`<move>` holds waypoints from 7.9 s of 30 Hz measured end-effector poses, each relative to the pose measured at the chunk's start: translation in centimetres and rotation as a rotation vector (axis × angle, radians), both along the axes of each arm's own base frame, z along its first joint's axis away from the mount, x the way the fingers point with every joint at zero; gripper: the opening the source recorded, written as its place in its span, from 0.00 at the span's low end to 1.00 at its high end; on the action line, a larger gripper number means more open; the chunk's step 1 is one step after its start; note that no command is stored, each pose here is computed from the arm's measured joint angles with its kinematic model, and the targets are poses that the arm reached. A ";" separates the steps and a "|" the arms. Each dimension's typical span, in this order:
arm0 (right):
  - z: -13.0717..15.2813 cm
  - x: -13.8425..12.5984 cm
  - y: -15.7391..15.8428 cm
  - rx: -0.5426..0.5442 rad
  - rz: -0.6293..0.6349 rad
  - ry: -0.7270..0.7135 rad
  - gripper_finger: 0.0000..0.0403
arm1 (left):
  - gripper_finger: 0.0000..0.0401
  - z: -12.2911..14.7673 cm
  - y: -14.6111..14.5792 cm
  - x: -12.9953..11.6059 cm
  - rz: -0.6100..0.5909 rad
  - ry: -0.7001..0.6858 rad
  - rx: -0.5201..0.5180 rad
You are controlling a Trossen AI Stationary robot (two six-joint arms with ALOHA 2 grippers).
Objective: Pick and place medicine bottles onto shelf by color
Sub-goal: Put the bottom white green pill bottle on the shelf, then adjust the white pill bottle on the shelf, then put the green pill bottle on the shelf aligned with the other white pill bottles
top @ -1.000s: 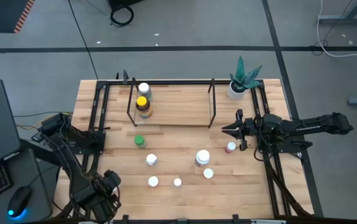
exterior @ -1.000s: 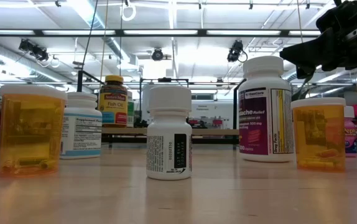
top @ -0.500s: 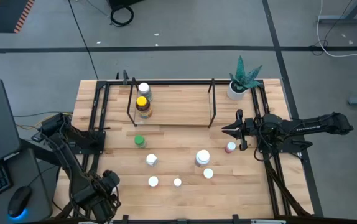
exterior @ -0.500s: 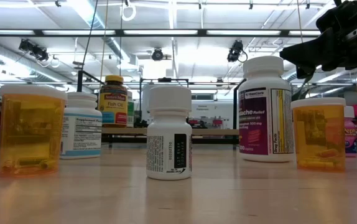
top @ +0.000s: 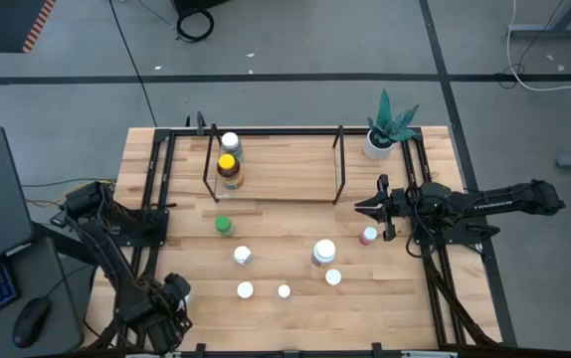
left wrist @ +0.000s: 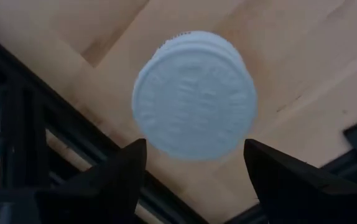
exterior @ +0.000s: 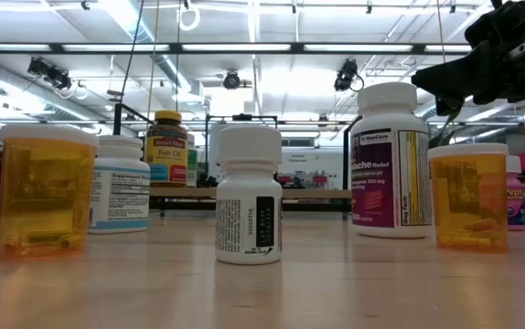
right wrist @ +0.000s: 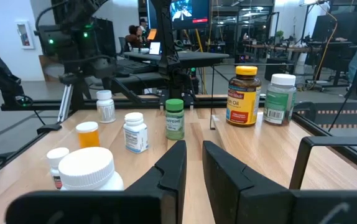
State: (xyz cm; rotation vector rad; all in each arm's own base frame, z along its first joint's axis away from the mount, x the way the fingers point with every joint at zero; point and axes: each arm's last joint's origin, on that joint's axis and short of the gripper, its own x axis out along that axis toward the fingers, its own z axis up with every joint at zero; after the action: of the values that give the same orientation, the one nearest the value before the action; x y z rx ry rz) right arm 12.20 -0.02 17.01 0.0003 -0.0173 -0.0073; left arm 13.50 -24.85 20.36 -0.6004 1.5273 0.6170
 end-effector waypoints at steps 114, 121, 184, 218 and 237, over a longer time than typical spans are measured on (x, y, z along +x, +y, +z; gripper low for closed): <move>0.1 0.0 0.0 0.000 0.000 -0.009 0.15 | 0.58 4.5 47.4 22.2 0.050 -0.068 0.190; 0.1 0.0 0.0 0.000 0.000 -0.009 0.15 | 0.58 4.2 47.2 22.4 -0.009 -0.030 0.218; 0.1 0.0 0.0 0.000 0.000 -0.008 0.15 | 0.62 5.2 46.5 25.5 -0.208 0.003 0.409; 0.1 0.0 0.0 0.000 0.000 -0.015 0.15 | 0.57 9.4 35.8 28.2 -0.680 -0.118 0.141; 0.2 0.0 0.0 0.000 0.000 -0.018 0.15 | 0.43 9.2 18.5 25.2 -0.905 -0.009 0.139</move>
State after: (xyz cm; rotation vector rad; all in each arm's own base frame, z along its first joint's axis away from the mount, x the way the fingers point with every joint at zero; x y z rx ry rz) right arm 12.19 -0.02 17.18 0.0003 -0.0350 -0.0070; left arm 38.74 -6.35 29.56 0.2171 1.5394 0.0153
